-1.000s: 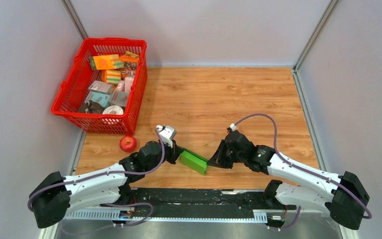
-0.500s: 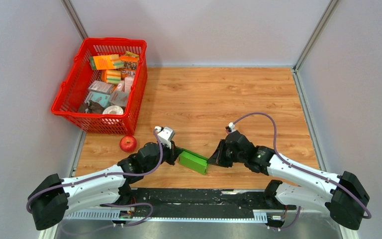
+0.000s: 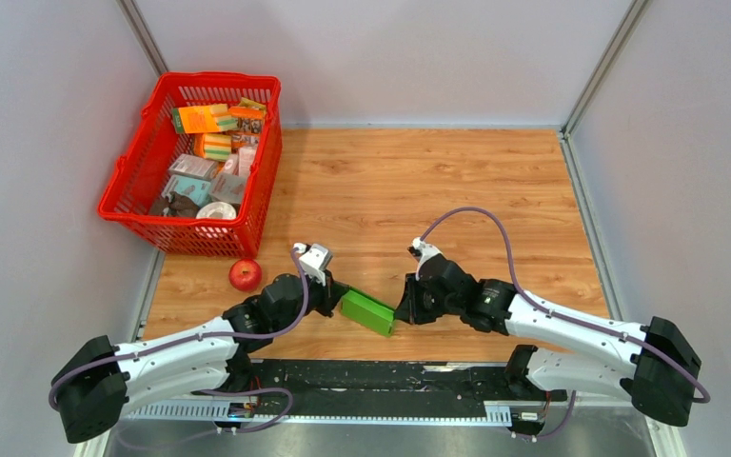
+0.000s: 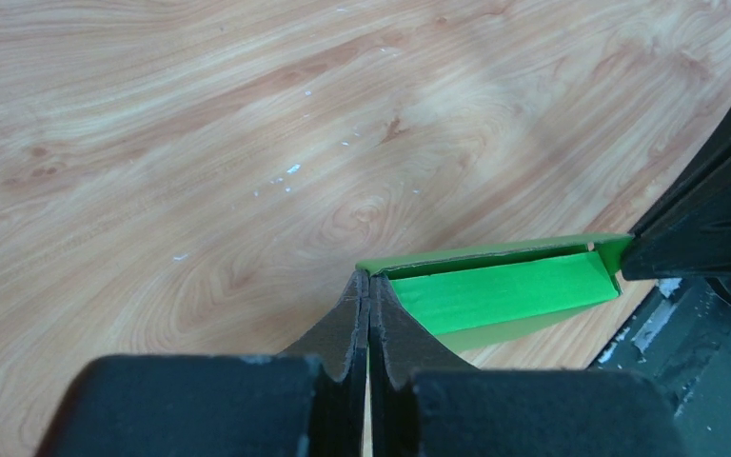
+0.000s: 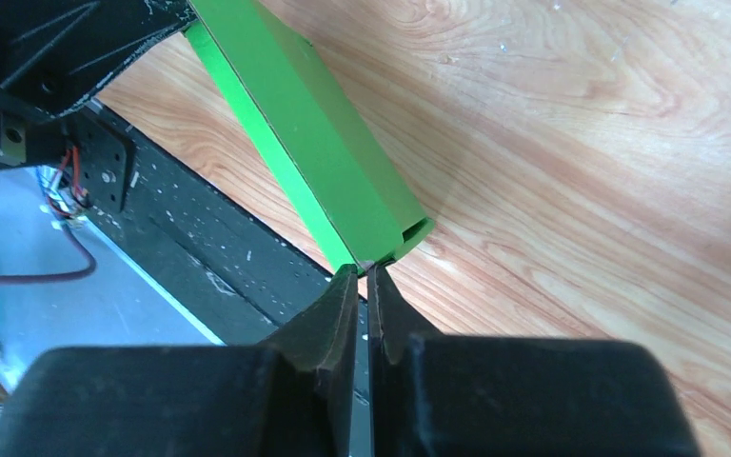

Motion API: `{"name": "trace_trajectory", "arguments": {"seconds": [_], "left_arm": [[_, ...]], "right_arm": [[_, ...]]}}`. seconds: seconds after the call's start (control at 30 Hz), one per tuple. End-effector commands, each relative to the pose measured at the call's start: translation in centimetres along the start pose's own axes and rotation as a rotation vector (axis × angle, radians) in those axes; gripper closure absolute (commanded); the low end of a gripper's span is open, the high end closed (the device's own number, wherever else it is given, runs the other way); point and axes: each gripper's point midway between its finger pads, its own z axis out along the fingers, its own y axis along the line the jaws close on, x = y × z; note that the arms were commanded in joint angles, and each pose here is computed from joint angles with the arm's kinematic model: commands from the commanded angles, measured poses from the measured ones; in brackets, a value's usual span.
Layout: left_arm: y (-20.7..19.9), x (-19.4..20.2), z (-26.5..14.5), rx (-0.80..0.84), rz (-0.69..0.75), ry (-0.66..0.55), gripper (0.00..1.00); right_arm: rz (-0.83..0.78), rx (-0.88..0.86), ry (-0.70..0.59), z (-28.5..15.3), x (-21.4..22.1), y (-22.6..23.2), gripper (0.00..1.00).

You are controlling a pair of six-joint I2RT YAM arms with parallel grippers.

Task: Fold the paper box

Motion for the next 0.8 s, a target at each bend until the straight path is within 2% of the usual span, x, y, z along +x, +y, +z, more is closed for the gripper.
{"name": "trace_trajectory", "arguments": {"seconds": [0.0,0.13,0.23,0.33,0.4,0.57,0.7,0.77], "left_arm": [[-0.9,1.6,-0.5,0.052,-0.018,0.05,1.0],[-0.7,1.7,-0.7,0.044,-0.017,0.051,1.0],[-0.7,1.6,-0.7,0.044,-0.019,0.048,1.0],[-0.7,1.6,-0.7,0.043,-0.021,0.046,1.0],[-0.6,1.8,-0.7,0.04,-0.02,0.048,1.0],[-0.3,2.2,-0.6,0.036,-0.023,0.051,1.0],[-0.2,2.4,-0.7,0.031,-0.024,0.05,1.0],[-0.2,2.3,-0.8,0.031,-0.025,0.047,1.0]], "right_arm": [[-0.158,0.015,-0.044,-1.8,-1.6,0.3,0.87],[-0.275,-0.028,-0.089,-3.3,-2.4,1.0,0.59],[-0.358,0.02,-0.163,-4.2,-3.9,1.2,0.45],[-0.463,0.029,-0.203,-4.1,-4.3,2.8,0.37],[-0.578,0.05,-0.251,-3.7,-4.6,4.2,0.33],[-0.813,0.286,-0.289,-0.4,-5.0,4.0,0.28],[-1.001,0.383,-0.251,2.2,-3.6,4.8,0.27],[-1.044,0.428,-0.244,3.3,-3.1,4.9,0.27]]}}
